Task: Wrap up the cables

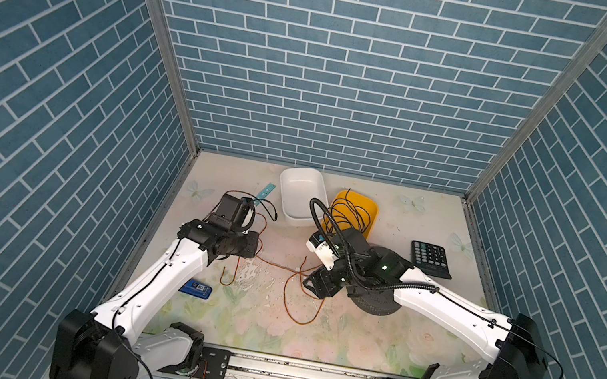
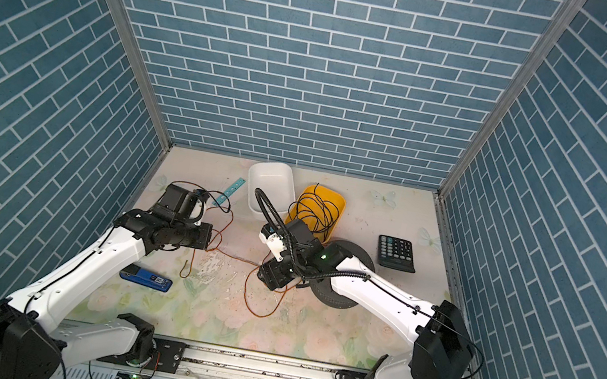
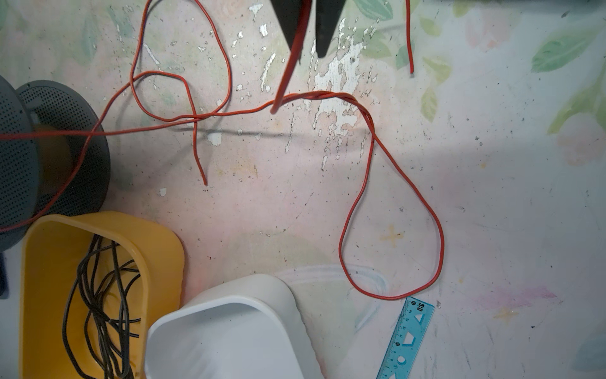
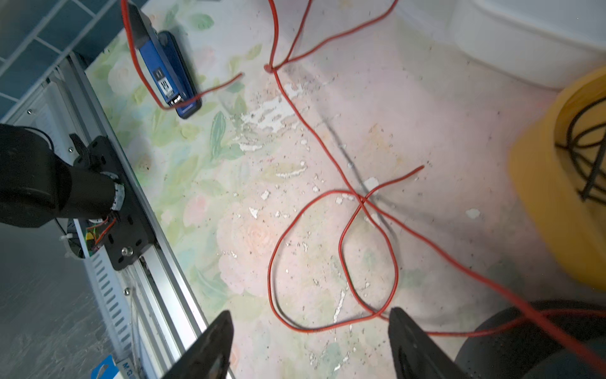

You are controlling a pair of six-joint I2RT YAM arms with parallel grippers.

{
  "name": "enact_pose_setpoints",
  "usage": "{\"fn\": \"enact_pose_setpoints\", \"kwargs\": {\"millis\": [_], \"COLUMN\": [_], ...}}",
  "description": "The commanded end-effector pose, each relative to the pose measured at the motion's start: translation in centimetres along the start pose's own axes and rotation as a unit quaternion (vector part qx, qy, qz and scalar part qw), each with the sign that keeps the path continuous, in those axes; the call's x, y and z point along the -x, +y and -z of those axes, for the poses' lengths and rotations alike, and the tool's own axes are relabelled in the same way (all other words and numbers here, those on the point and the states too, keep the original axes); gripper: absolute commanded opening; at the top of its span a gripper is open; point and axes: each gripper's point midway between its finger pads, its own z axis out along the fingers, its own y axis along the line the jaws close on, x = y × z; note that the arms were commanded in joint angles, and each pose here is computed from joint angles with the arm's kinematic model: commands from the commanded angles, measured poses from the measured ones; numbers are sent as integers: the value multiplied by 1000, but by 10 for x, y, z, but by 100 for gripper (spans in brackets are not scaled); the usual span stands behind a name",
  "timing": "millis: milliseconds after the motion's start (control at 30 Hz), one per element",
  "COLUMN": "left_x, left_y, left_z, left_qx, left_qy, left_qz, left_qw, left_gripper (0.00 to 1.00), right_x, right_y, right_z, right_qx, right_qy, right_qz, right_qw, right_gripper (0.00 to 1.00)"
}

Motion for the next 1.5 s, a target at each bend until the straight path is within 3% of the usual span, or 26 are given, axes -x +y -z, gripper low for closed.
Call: {"fn": "enact_pose_setpoints", "kwargs": {"millis": [0,167,367,467,600,733,900,1000,1167,1300,1467], "left_x": [7,12,14,16,17,18,18,17,14,13,12], "left_y": [0,-3,1,1,0,0,0,0,1,2,2], "left_z": [6,7,9,10,8,6,7,7,7,12,15], "left_qx": [1,-2,14,16,13,13,15,15,16,19,17], "left_qy": [0,7,10,10,16,20,21,21,26,21,20], "left_qz": [-14,-26,-41,-43,-39,-38,-40,-39,-40,-42,-42], "left_qw": [1000,1000,999,999,999,999,999,999,999,999,999], "left_gripper": [15,15,16,16,16,16,16,16,16,17,17], "right_x": [-32,-40,-63,-80,-111,-128,-163,-175,-177,-155,-142], "right_y": [1,-15,-38,-58,-86,-102,-120,-134,-156,-166,-178], "right_z": [5,28,68,86,104,115,118,122,116,110,98], "right_qx": [12,-17,-40,-68,-138,-161,-197,-222,-220,-174,-145], "right_qy": [47,10,-37,-58,-37,-56,-27,-38,-86,-160,-204], "right_qz": [-43,-103,-214,-271,-331,-373,-442,-475,-514,-513,-510], "right_qw": [998,995,975,958,933,912,875,851,825,825,823], "right_gripper": [81,83,82,79,76,71,66,67,72,72,69]}}
